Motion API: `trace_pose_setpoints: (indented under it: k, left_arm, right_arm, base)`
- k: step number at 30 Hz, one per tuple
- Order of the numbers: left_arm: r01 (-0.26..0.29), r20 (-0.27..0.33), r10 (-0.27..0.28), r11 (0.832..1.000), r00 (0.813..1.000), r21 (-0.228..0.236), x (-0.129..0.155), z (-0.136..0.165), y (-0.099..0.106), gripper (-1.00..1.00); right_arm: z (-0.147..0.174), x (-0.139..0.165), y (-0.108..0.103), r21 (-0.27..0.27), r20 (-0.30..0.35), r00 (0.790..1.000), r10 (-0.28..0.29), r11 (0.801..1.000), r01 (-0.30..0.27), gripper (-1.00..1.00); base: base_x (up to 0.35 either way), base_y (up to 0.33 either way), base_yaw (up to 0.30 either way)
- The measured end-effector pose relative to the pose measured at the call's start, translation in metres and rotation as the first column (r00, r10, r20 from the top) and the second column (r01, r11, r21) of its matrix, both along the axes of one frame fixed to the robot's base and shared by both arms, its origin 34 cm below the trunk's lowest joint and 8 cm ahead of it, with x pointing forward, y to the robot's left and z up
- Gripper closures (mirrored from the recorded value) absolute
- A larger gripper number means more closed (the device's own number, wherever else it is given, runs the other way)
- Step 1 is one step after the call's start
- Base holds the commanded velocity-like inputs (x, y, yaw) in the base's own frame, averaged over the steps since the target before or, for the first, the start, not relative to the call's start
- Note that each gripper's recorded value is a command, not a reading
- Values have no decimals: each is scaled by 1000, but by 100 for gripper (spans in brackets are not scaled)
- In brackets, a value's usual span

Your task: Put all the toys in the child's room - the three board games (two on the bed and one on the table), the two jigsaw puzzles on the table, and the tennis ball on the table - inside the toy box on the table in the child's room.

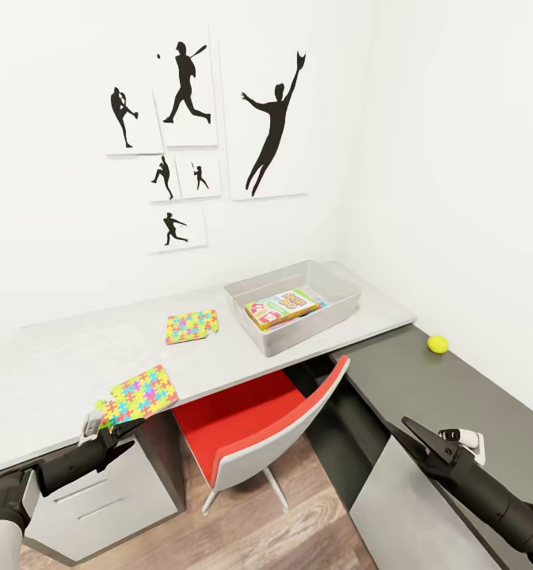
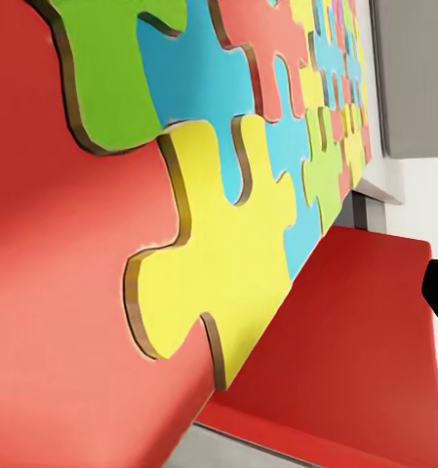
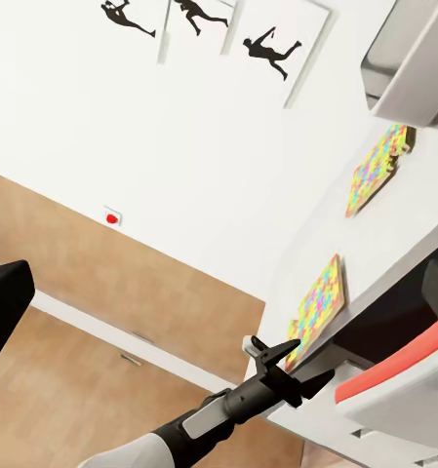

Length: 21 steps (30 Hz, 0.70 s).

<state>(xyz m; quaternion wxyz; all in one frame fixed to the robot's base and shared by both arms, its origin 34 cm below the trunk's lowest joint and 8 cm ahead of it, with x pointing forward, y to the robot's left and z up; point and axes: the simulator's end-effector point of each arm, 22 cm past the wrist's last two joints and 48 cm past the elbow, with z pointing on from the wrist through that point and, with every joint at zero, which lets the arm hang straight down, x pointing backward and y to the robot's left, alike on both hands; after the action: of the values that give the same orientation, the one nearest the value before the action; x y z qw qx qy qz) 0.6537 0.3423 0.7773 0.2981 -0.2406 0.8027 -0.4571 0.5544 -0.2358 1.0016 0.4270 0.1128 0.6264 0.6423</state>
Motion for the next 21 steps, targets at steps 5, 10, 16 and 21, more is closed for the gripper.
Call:
trace_pose_setpoints:
  k: [5, 10, 16, 21]
  left_arm:
    - [1, 0, -1, 1000, 1000, 0, 0, 0, 0, -100]
    - [1, -1, -1, 1000, 1000, 1, 0, 0, 0, -100]
    - [0, -1, 0, 1000, 1000, 1, 0, 0, 0, -100]
    - [1, -1, -1, 1000, 1000, 2, 0, 0, 0, -100]
  right_arm:
    - [0, 0, 0, 0, 0, 1000, 0, 1000, 0, -100]
    - [0, 0, 0, 0, 0, 1000, -1, 1000, 1, -100]
    - [0, 0, 0, 0, 0, 1000, 0, 1000, 0, -100]
    - [0, 0, 0, 0, 0, 1000, 0, 1000, 0, -100]
  base:
    - [0, 0, 0]
    - [0, 80, 0]
    - [0, 160, 0]
    - [0, 39, 0]
